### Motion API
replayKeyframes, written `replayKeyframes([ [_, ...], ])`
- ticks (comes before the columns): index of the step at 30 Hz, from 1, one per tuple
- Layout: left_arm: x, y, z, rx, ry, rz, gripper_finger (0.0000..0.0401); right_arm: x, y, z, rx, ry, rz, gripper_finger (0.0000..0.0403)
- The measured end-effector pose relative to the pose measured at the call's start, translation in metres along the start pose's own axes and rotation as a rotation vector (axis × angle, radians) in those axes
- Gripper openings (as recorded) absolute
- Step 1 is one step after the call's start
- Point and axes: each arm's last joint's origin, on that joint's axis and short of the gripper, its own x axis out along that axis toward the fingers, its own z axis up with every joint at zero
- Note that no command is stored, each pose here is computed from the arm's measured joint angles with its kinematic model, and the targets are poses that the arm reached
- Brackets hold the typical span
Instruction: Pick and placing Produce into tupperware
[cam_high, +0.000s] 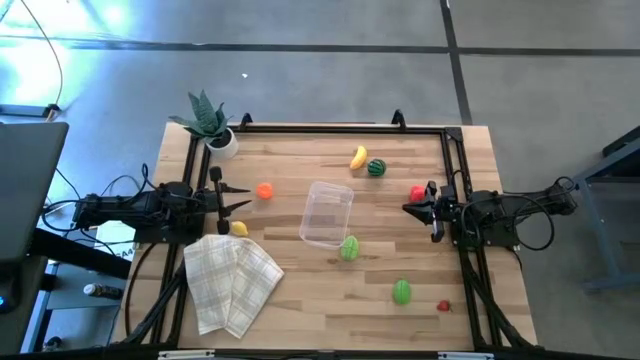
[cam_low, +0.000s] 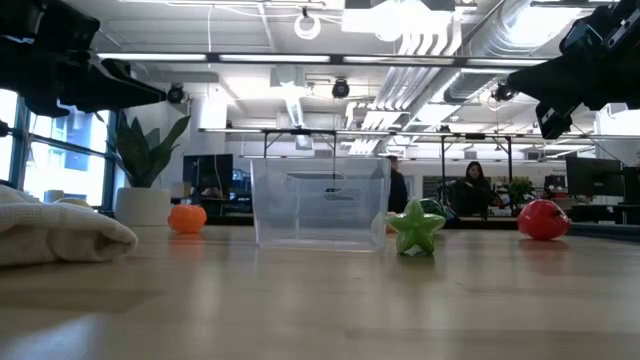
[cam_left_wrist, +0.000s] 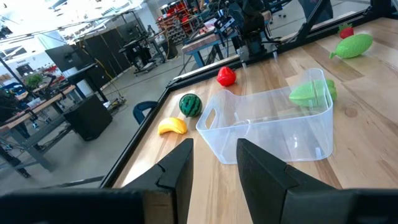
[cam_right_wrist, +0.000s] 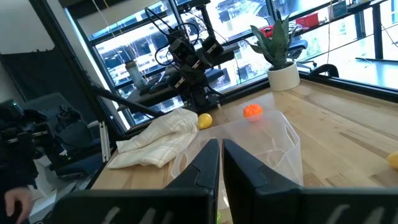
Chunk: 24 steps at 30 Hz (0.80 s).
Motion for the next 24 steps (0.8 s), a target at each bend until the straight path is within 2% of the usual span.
replayKeyframes([
  [20,0.0,0.0,0.0,0.0,0.001,0.0,0.0113,0.0,0.0,0.0,-0.001,0.0,0.0,0.0011],
  [24,0.0,0.0,0.0,0.0,0.0,0.0,0.0113,0.0,0.0,0.0,-0.095,0.0,0.0,0.0011],
])
